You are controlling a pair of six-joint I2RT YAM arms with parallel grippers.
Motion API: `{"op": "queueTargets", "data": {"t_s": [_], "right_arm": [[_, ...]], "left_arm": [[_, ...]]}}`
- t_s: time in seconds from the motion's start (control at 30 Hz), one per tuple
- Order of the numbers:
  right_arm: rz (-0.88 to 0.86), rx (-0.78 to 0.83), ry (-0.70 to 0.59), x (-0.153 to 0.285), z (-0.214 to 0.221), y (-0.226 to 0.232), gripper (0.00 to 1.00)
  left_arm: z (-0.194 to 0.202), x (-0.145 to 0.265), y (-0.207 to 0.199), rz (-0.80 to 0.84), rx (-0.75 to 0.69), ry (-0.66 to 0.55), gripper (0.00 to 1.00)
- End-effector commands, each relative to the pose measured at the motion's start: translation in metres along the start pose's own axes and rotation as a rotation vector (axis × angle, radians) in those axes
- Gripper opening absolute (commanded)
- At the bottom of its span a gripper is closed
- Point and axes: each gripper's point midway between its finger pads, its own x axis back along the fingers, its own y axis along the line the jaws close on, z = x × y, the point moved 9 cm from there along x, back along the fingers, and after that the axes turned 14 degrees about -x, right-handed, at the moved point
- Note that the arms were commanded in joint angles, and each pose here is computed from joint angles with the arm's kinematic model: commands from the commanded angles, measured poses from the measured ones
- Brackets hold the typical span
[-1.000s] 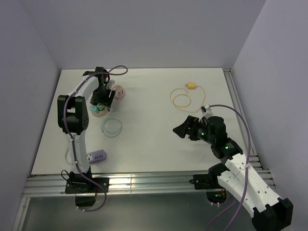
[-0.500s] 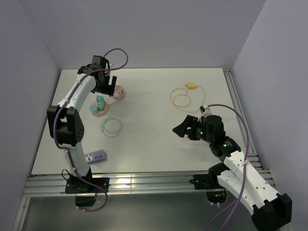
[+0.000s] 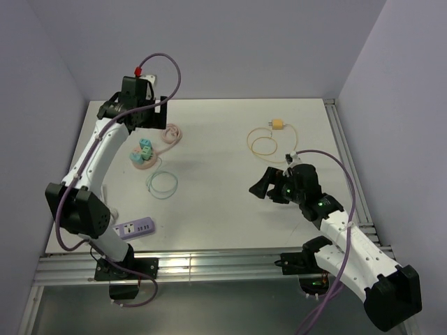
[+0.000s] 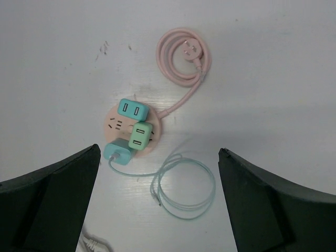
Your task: Insert the plug
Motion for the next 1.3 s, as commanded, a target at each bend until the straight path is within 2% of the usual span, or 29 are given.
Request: {"op": "queueTargets", "data": {"t_s": [0.0,0.03,0.17,0.47,0.6,0.73,0.83,0.93,1.03,1.2,1.27], "right_arm": [[-0.066,0.018,-0.051,0.005,-0.014,0.019,0.93],[-0.070,0.016,-0.054,0.007,-0.014,0.020,0.92],[-0.074,0.012,-0.058,0.011,-0.013,0.021,0.93],[-0.109,-0.043,-0.033,0.006,-0.004,0.015,0.92],[-0.139,-0.035,-0.033,0.009,0.002,0.011,0.94],[-0.068,-0.014,-0.056,0.012,0.002,0.003,0.98],[-0.055,-0.015,-0.099,0.010,0.001,-0.002,1.00],[-0.022,-0.035,-0.132,0.004,-0.002,-0.006,1.00],[0.010,-0.045,-0.154,-0.001,-0.012,-0.001,1.00],[0.156,-0.057,-0.209,-0.016,-0.039,0.006,0.99],[0.201,-0.051,-0.270,-0.017,-0.058,0.017,0.98]], "left_arm": [[-0.009,0.033,-0.003,0.030,0.085,-0.148,0.99],[-0.014,0.049,-0.003,0.052,0.099,-0.220,1.00],[-0.006,0.076,-0.011,0.159,0.132,-0.341,0.99],[0.028,0.110,-0.033,0.376,0.281,-0.477,0.99],[0.045,0.137,-0.033,0.384,0.337,-0.555,1.00],[0.052,0.157,-0.036,0.443,0.397,-0.620,0.99],[0.055,0.166,-0.049,0.613,0.384,-0.651,1.00],[0.064,0.160,-0.060,0.728,0.394,-0.609,1.00],[0.073,0.153,-0.067,0.780,0.407,-0.603,0.99],[0.086,0.144,-0.070,0.753,0.436,-0.569,0.99],[0.089,0.142,-0.071,0.757,0.435,-0.568,0.99]]}}
